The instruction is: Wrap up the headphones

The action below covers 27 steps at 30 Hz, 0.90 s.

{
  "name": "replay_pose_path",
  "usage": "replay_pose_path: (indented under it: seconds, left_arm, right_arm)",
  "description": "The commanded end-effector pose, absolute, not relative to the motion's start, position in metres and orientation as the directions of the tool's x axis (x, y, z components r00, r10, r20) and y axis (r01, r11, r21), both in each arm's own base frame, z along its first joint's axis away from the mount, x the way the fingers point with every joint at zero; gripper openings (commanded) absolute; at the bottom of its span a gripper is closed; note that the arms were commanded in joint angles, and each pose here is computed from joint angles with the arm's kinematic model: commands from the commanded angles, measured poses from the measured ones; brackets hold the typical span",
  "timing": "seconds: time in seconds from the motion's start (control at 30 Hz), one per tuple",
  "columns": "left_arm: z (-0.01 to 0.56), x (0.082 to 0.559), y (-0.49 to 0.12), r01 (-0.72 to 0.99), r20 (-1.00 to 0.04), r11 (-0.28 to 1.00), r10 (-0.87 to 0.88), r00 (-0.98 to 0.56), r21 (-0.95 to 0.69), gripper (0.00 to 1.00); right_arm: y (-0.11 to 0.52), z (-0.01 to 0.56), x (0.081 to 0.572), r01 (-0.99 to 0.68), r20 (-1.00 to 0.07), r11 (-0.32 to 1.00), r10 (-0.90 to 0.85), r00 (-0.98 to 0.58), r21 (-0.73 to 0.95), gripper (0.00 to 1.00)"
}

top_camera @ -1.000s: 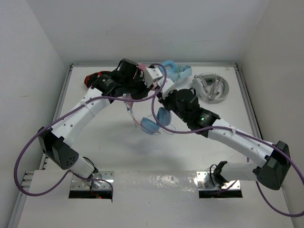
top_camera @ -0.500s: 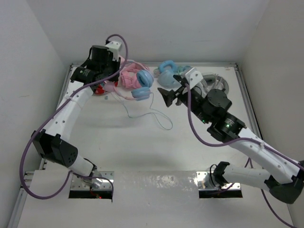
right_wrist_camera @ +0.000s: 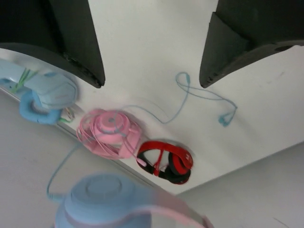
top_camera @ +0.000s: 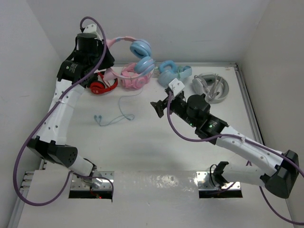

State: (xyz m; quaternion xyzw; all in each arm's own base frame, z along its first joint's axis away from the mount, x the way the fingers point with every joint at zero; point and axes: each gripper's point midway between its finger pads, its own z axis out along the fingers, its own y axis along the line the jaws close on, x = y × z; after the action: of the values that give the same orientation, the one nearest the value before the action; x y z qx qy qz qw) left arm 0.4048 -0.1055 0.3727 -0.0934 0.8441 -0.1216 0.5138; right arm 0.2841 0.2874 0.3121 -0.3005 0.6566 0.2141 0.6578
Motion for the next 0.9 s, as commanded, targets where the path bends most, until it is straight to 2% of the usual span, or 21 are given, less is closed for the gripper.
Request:
replay_pose_path:
  seconds: [0.0,0.1,0.23,0.33,0.5,0.6,0.7,0.77,0.8,0.83,0.87]
  left_arm:
    - [0.44,0.397,-0.116,0.086,-0.884,0.919,-0.341,-0.32,-0.386,0.0]
    - [0.461,0.391,-0.121,0.154,-0.906,0.92,-0.305,-0.293,-0.36,0.0]
    - [0.499,0.378,-0.135,0.282,-0.924,0.89,-0.295,-0.244,-0.359,0.0]
    - [0.519,0.367,-0.149,0.372,-0.92,0.846,-0.314,-0.234,-0.383,0.0]
    - [0.522,0.363,-0.159,0.413,-0.9,0.802,-0.349,-0.261,-0.431,0.0]
    - [0.528,0.361,-0.157,0.416,-0.896,0.795,-0.365,-0.254,-0.442,0.0]
    - [0.529,0.36,-0.156,0.412,-0.892,0.792,-0.375,-0.254,-0.451,0.0]
    - [0.53,0.361,-0.155,0.413,-0.886,0.785,-0.385,-0.259,-0.462,0.0]
    - [0.53,0.36,-0.155,0.417,-0.883,0.78,-0.387,-0.266,-0.467,0.0]
    - [0.53,0.361,-0.154,0.418,-0.882,0.778,-0.388,-0.267,-0.468,0.0]
    - [0.527,0.363,-0.151,0.412,-0.875,0.773,-0.396,-0.279,-0.482,0.0]
  right_arm:
    - [0.264,0.335,0.291,-0.6,-0.992,0.794,-0.036,0.121,-0.102,0.81]
    - [0.257,0.316,0.293,-0.604,-0.994,0.792,-0.038,0.102,-0.092,0.92]
    - [0.26,0.287,0.301,-0.602,-0.998,0.796,-0.034,0.055,-0.06,0.99]
    - [0.267,0.286,0.316,-0.583,-0.997,0.812,0.038,0.06,-0.004,0.99]
    - [0.276,0.286,0.357,-0.52,-0.981,0.843,0.186,0.045,0.136,0.99]
    - [0.279,0.258,0.389,-0.433,-0.991,0.894,0.133,0.004,0.118,0.99]
    - [0.283,0.228,0.414,-0.36,-0.994,0.927,0.089,-0.056,0.103,0.95]
    - [0.287,0.2,0.424,-0.32,-0.991,0.942,0.07,-0.117,0.104,0.87]
    - [0.283,0.192,0.428,-0.288,-0.989,0.952,0.067,-0.134,0.103,0.83]
    - [0.281,0.179,0.429,-0.268,-0.985,0.958,0.062,-0.163,0.105,0.71]
    - [0.28,0.156,0.425,-0.261,-0.975,0.959,0.05,-0.215,0.107,0.63]
